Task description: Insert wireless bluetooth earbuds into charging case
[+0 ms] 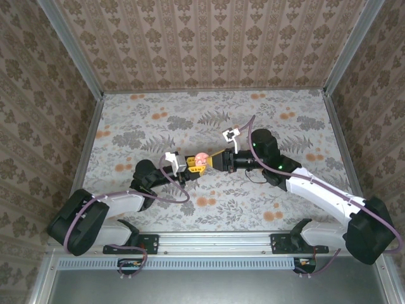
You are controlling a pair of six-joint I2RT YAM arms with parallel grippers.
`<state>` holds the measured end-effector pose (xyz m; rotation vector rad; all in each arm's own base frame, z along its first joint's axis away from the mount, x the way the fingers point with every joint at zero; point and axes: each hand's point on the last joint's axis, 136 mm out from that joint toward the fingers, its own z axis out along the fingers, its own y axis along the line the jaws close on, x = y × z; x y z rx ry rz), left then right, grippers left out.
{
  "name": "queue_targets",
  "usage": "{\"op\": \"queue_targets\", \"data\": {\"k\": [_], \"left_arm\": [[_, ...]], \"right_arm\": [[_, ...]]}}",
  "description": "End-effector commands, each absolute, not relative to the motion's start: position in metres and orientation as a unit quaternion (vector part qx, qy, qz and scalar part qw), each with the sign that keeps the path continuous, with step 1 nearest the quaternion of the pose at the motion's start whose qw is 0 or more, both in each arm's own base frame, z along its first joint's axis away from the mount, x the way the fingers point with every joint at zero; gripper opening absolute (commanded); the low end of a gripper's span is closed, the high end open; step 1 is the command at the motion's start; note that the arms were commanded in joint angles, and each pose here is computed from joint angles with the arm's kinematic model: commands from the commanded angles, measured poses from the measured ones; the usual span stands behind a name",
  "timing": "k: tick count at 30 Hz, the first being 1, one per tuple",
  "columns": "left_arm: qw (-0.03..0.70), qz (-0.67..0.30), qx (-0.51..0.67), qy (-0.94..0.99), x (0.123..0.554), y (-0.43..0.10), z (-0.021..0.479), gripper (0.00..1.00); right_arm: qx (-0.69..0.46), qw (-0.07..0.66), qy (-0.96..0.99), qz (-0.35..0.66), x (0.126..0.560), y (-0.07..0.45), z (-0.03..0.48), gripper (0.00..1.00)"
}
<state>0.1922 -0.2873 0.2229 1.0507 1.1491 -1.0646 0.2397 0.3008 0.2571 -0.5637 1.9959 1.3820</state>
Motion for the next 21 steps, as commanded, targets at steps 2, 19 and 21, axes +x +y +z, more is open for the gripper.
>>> {"op": "queue_targets", "data": {"k": [2,19,21], "left_arm": [[0.593,-0.464,0.461,0.470,0.182,-0.287,0.235,0.14],[0.588,-0.471,0.472,0.458,0.172,-0.284,0.246,0.14],[0.588,-0.471,0.474,0.456,0.171,-0.284,0.248,0.14]], "right_arm": [[-0.237,0.400,0.734,0.496,0.239,0.285,0.285,0.32],[-0.433,0.553,0.580,0.413,0.201,0.269,0.302,0.81],[-0.472,0.535,0.571,0.406,0.196,0.274,0.292,0.84]]}}
